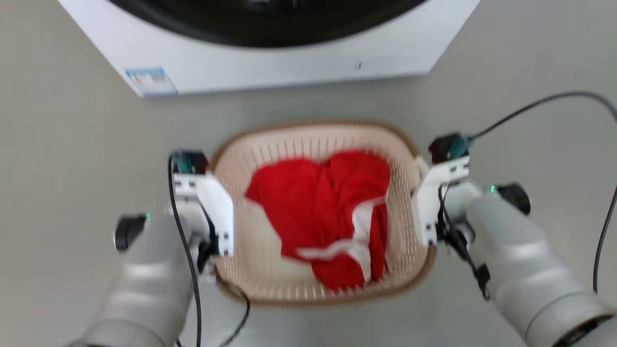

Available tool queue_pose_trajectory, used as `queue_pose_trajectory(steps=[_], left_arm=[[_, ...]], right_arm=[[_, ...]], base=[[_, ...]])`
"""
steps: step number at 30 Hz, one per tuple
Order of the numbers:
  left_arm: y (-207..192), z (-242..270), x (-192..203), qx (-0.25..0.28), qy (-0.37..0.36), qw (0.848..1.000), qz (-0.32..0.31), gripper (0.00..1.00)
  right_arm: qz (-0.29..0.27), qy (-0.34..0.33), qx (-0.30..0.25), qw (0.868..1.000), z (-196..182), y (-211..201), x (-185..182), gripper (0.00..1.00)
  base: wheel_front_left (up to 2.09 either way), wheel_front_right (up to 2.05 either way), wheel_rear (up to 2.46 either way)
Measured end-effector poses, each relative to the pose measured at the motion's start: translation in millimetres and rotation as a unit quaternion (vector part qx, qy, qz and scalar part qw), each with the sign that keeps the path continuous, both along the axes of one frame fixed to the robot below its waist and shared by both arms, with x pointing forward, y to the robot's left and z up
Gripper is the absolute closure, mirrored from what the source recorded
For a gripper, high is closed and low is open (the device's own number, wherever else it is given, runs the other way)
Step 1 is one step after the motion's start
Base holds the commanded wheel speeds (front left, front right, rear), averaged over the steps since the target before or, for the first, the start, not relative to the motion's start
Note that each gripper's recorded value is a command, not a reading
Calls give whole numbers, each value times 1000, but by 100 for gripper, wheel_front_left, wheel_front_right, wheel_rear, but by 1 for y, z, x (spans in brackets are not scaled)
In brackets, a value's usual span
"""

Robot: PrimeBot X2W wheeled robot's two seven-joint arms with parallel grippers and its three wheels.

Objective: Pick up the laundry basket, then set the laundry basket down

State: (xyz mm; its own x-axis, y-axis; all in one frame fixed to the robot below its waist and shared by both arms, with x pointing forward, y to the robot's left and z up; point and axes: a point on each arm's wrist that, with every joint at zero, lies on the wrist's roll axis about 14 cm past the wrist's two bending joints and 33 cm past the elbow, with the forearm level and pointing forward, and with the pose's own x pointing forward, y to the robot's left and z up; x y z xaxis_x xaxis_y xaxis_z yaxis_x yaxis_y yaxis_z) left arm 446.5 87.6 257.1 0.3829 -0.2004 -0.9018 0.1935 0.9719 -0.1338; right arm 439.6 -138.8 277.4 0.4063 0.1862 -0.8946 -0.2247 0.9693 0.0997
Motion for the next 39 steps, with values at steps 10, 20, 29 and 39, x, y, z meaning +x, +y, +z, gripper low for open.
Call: queue_pose_trajectory(steps=[10, 20, 29, 39], left_arm=[[2, 33, -63, 5, 14, 1000, -2, 100], [2, 63, -97, -6, 6, 1000, 1, 100], [-1, 72, -111, -13, 14, 1000, -4, 100], [-5, 72, -114, -11, 14, 1000, -13, 100]], right_arm=[[13, 11, -2, 1000, 37, 4, -57, 100], [21, -8, -1, 1000, 71, 8, -89, 100], [25, -12, 0, 1000, 80, 10, -99, 100], [22, -10, 3, 1000, 81, 9, -102, 100]], base=[[0, 0, 0], [0, 0, 0], [0, 0, 0], [0, 0, 0]])
